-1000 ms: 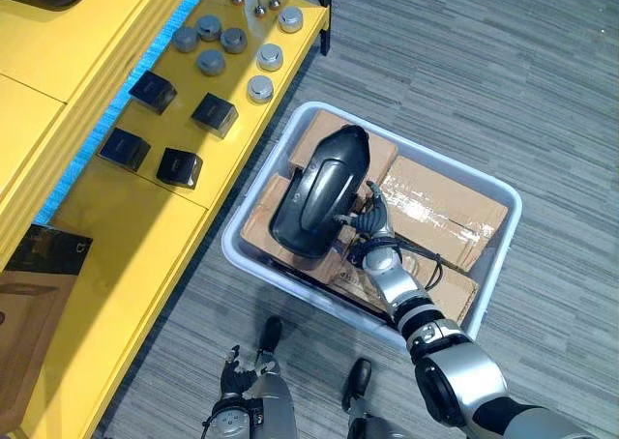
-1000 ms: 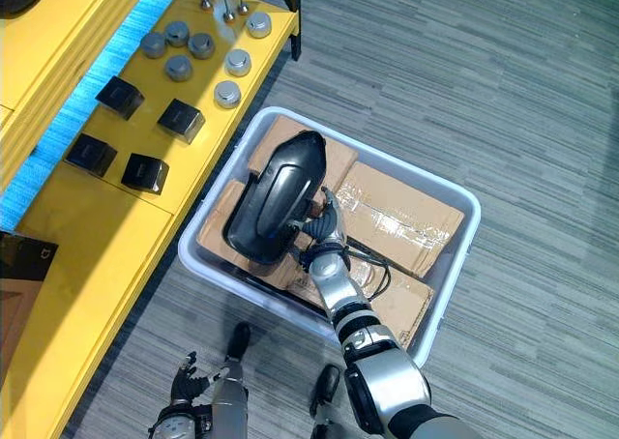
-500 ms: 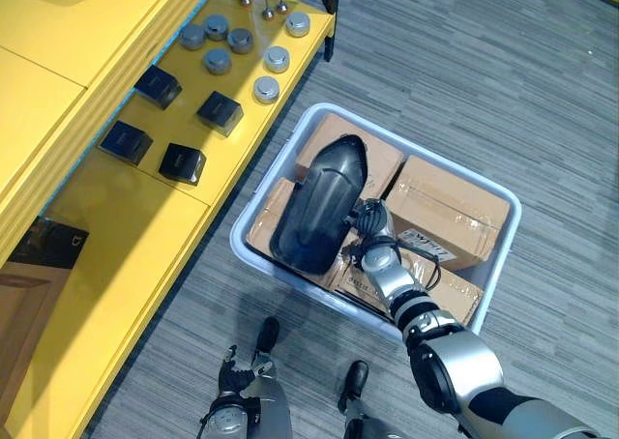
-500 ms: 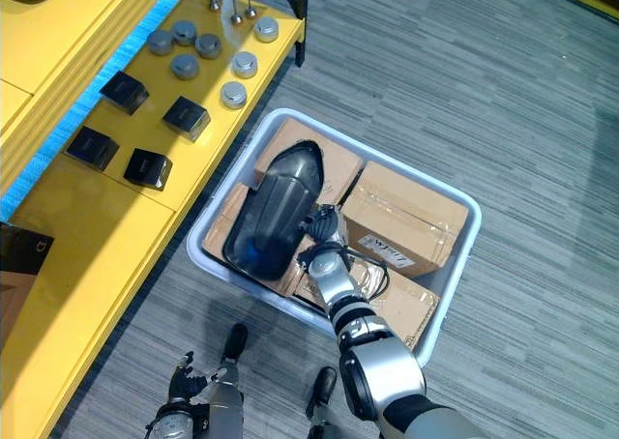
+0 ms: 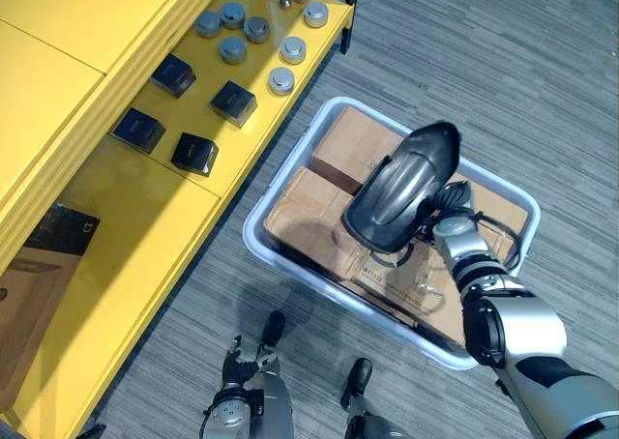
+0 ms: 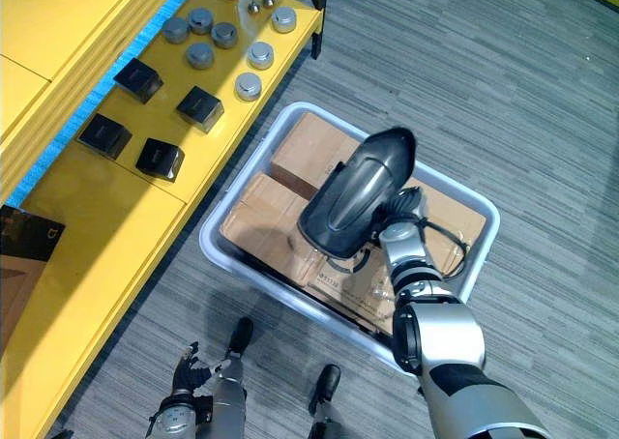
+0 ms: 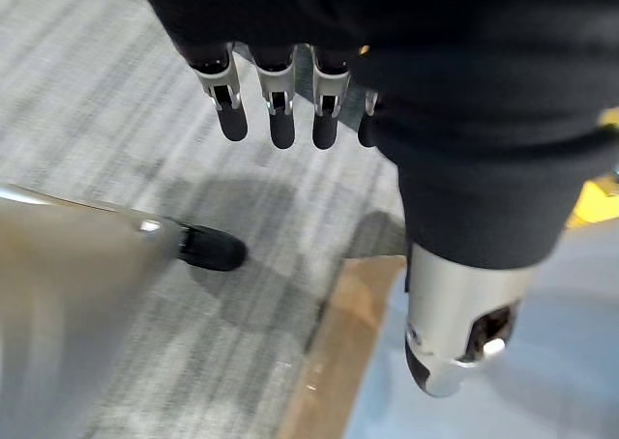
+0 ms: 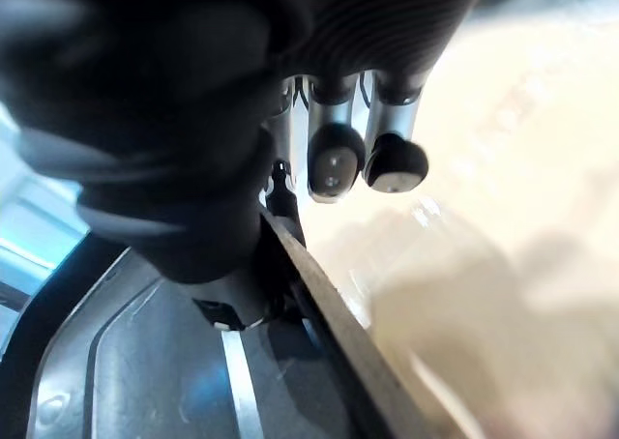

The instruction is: Walk over and take plastic housings, then place them on the shelf

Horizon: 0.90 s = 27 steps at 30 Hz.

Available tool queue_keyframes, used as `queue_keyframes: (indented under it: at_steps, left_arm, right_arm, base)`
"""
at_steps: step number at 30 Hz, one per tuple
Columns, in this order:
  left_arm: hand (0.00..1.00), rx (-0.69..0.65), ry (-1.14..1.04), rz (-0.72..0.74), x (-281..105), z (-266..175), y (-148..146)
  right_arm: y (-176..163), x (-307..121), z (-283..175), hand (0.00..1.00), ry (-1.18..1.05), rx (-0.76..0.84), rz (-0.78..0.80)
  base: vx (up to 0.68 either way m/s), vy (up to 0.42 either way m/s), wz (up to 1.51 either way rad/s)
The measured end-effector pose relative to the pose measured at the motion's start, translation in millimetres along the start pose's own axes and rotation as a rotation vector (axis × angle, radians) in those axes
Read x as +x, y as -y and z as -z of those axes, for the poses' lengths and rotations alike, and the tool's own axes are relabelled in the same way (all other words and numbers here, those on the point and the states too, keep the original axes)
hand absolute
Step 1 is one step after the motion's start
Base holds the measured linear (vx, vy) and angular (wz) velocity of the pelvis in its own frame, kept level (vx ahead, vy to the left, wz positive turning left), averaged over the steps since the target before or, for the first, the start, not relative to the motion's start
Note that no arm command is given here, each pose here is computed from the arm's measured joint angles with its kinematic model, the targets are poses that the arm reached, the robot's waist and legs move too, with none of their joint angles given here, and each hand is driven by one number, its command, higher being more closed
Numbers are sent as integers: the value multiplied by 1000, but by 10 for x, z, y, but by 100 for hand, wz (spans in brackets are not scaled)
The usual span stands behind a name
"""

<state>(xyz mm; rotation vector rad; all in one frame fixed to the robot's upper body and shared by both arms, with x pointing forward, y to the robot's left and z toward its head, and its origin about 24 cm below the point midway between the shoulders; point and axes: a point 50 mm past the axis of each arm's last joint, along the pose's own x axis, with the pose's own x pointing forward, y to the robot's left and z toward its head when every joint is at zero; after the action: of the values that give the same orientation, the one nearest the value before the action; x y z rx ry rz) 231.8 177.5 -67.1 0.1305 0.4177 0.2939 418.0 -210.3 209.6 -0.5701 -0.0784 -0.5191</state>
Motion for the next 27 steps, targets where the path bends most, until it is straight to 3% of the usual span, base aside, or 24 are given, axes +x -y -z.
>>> queue_keyframes:
  at_steps: [5, 14, 16, 20, 27]
  left_arm:
    - [0, -114, 209, 19, -122, -461, 50]
    - [0, -254, 661, 105, -200, -1658, 167]
    - [0, -342, 716, 238, -208, -1946, 311]
    - [0, -552, 632, 474, -126, -2203, 588]
    - [0, -612, 482, 568, 25, -2203, 796]
  right_arm:
    - [252, -174, -383, 100, 381, -188, 107]
    - [166, -510, 133, 100, 418, -336, 78]
    - [114, -543, 109, 100, 440, -349, 72]
    - [-71, -654, -81, 100, 533, -348, 34]
    - [-235, -862, -482, 100, 672, -234, 27]
  base:
    - [34, 30, -5]
    - [9, 33, -4]
    - [-19, 29, -4]
    - [-18, 24, -14]
    - [-29, 21, -8]
